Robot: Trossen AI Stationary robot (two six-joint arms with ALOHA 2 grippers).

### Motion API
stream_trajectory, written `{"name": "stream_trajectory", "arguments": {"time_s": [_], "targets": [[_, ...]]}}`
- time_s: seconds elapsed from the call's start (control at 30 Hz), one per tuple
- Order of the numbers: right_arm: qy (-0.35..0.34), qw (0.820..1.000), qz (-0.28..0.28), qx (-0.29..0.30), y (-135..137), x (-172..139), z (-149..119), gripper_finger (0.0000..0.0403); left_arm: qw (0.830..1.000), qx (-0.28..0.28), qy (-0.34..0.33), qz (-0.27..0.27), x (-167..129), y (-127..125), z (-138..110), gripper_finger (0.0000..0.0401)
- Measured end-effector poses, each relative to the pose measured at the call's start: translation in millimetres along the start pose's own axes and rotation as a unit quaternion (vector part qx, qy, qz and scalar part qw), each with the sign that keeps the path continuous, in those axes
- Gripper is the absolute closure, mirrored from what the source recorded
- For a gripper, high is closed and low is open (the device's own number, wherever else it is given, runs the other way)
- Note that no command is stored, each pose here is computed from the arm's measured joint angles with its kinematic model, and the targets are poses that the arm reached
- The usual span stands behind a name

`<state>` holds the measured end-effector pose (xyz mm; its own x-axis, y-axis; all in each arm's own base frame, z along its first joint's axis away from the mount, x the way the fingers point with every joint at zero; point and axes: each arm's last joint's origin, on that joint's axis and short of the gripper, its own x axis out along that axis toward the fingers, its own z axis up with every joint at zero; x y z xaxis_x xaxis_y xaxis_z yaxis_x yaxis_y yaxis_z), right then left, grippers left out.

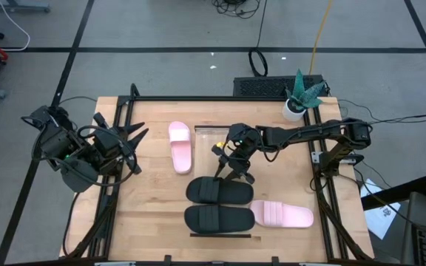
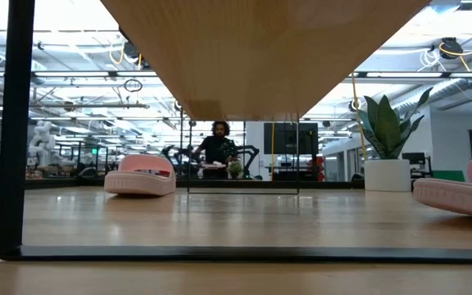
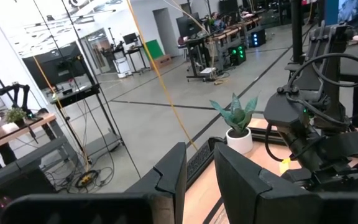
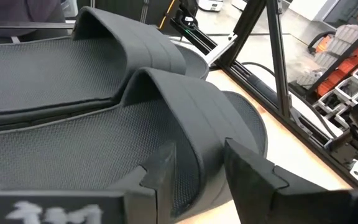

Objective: Pick and place slides into the shelf
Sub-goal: Put the black slides on the shelf, then put the top pink slides on the shelf

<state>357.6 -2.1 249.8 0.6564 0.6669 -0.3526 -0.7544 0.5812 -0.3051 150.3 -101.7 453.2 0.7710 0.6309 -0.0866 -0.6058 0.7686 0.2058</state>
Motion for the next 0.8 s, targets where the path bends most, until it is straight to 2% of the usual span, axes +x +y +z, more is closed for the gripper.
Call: {"name": "stream_trajectory", "arguments": {"time_s": [0.47,0.8], "targets": [[-0.002,1.000,0.001,0.012,0,0,1,0.0277,1.000,0.000,0.000,0.000,0,0,0,0.0313],[-0.003,1.000,0.010,0.008,10,-8,19,0.0277,1.000,0.000,0.000,0.000,0,0,0,0.0313]]}}
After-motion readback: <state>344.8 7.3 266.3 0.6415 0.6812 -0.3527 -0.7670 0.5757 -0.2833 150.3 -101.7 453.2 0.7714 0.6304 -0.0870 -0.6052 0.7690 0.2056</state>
